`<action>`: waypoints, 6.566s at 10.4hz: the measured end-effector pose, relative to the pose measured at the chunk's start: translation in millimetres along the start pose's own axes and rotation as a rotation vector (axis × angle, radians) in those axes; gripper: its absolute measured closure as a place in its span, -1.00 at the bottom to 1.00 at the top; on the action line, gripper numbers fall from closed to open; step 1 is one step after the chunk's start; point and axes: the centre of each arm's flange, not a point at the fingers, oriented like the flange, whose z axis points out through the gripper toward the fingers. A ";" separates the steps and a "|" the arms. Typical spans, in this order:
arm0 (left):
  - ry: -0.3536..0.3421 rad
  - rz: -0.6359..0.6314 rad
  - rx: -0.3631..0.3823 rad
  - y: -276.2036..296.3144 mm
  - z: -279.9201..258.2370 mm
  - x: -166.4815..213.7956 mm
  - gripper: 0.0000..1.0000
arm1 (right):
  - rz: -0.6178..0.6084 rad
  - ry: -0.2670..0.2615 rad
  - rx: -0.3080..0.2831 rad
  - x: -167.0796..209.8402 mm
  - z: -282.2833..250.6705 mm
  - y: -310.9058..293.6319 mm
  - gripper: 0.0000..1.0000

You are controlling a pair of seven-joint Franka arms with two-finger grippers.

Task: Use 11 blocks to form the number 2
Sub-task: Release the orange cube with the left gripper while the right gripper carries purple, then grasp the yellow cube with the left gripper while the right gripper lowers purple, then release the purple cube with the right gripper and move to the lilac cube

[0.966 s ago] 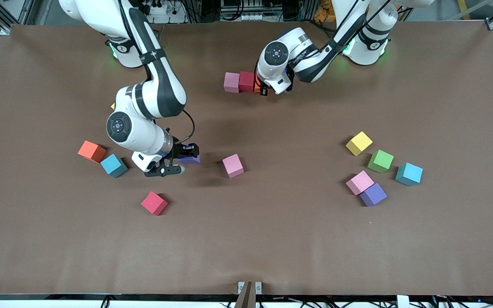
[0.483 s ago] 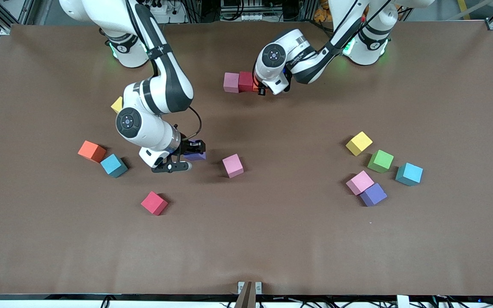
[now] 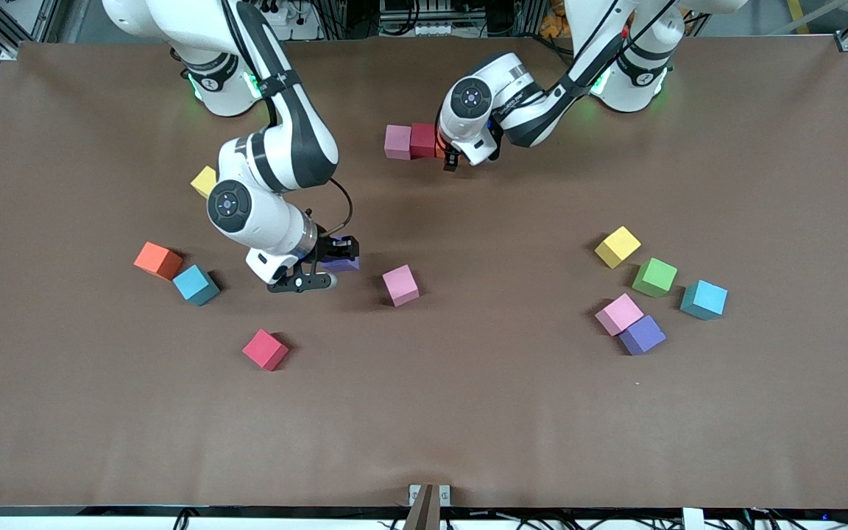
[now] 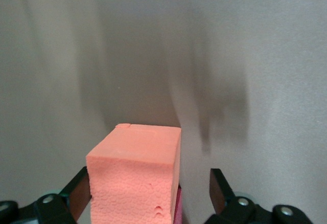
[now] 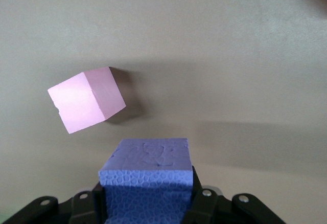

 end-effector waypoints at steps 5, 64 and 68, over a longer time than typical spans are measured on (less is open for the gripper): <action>0.030 0.048 0.006 -12.8 -7.0 -11.3 -1.00 | 0.034 0.002 -0.008 -11.7 10.1 -16.8 -0.15; 0.451 2.203 0.099 131.2 -116.5 361.1 -1.00 | -0.032 0.271 -0.162 -71.8 71.0 -135.4 -1.00; 0.469 2.211 0.084 134.7 -114.1 361.5 -1.00 | -0.174 0.369 -0.176 -32.9 59.9 -128.7 -1.00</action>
